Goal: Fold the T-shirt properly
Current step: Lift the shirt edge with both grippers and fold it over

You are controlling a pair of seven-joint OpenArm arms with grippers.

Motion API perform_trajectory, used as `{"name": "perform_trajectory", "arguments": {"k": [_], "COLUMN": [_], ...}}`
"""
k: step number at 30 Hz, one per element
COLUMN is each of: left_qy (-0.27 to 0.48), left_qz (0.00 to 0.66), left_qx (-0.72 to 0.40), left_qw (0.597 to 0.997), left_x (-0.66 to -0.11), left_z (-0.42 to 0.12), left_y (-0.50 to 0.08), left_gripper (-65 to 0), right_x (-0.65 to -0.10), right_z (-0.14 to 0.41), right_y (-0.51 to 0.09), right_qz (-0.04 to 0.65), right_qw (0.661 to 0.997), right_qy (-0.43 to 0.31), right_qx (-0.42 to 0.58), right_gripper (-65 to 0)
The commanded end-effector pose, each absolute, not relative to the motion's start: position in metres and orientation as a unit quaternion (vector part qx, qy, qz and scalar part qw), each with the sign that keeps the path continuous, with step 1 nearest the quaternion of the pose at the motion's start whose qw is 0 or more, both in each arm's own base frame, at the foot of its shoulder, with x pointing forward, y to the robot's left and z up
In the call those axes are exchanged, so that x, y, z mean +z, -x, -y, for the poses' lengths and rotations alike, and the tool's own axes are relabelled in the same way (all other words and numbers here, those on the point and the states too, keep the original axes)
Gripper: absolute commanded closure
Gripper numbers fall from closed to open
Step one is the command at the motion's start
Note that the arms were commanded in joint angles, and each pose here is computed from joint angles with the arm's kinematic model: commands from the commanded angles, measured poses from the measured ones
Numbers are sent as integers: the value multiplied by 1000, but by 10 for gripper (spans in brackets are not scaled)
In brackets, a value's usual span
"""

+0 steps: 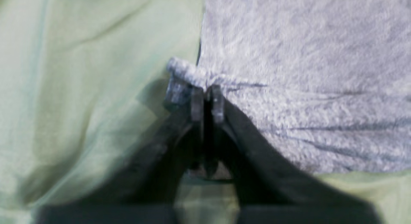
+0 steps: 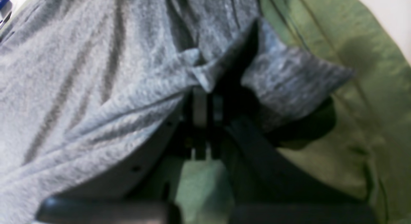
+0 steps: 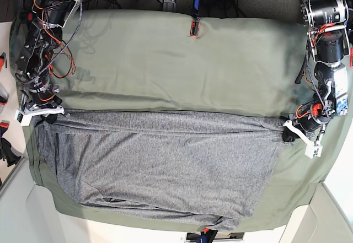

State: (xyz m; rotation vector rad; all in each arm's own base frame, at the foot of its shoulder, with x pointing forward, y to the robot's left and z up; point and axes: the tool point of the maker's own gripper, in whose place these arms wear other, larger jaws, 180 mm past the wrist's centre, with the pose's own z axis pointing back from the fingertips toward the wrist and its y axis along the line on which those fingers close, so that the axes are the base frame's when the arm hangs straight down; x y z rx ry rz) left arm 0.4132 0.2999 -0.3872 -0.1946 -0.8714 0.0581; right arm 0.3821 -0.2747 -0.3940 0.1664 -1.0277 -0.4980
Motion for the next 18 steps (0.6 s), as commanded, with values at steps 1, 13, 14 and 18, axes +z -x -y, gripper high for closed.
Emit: {"name": "perform_trajectory", "arguments": {"k": [1, 13, 14, 18], "left_qy": [95, 153, 155, 179], "left_qz": [438, 487, 482, 460], "left_qx": [29, -9, -5, 10], "left_qw": [893, 860, 862, 869], "left_x": [-367, -303, -309, -334], "left_z": [-310, -302, -302, -289], "left_y": [-423, -371, -364, -344], "left_gripper": [-213, -320, -320, -320], "right_x": [-372, -330, -328, -339], "right_z": [282, 274, 273, 272], "right_y": [-395, -369, -366, -356], "right_qz": [518, 537, 537, 515], "right_qw": [818, 818, 818, 831], "right_qy": [-81, -88, -88, -88], "right_qx": [-236, -189, -186, -192], "right_gripper": [-50, -338, -338, -338]}}
